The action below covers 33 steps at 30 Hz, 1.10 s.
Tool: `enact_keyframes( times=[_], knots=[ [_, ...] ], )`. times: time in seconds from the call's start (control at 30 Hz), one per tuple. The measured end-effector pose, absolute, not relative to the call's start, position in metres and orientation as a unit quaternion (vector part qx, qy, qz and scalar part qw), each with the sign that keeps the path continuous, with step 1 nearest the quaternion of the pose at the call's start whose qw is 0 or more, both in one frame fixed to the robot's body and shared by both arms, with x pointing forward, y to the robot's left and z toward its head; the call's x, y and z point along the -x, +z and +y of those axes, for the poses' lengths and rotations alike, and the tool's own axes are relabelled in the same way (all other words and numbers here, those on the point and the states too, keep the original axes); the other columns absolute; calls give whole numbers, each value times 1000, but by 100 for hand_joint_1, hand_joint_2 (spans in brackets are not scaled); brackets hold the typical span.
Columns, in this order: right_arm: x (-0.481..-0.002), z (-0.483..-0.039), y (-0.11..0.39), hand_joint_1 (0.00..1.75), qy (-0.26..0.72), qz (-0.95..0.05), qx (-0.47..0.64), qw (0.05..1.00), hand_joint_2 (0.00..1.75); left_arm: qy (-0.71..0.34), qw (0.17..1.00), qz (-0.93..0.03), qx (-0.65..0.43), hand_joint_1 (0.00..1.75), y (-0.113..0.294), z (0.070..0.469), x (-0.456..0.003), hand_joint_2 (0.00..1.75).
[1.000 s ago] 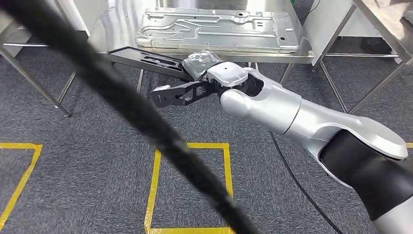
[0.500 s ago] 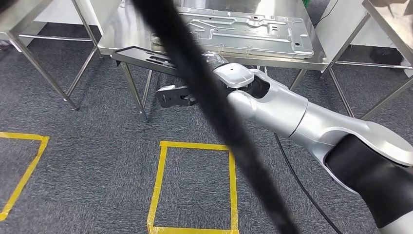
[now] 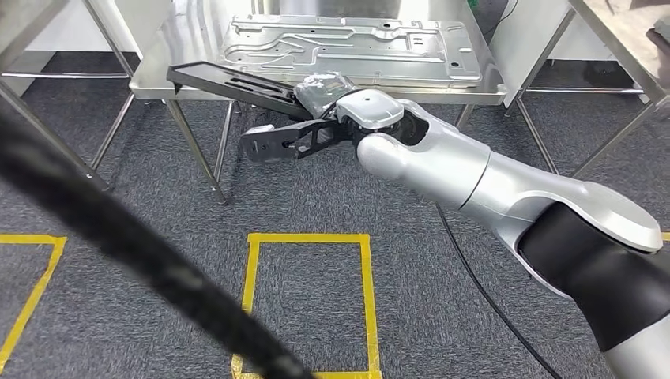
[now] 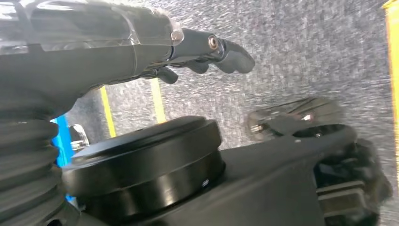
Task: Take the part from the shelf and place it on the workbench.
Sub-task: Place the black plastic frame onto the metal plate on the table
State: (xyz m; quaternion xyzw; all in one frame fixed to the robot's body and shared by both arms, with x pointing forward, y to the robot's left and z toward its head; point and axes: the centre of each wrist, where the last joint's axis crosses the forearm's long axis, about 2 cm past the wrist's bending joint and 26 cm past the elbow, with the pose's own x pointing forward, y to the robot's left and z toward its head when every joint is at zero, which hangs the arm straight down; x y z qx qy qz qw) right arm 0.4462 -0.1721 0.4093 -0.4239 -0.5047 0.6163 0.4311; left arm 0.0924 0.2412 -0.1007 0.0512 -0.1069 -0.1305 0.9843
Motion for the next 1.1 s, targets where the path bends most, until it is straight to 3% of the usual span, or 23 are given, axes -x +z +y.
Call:
enact_keyframes(
  times=[0.63, 1.1],
  knots=[
    [-445, -188, 446, 175, 578, -530, 439, 439, 175, -136, 983, -110, -48, 0, -101, 241, -92, 175],
    [-443, -188, 446, 175, 577, -534, 435, 440, 175, -136, 983, -110, -47, 0, -101, 241, -92, 175]
  ],
)
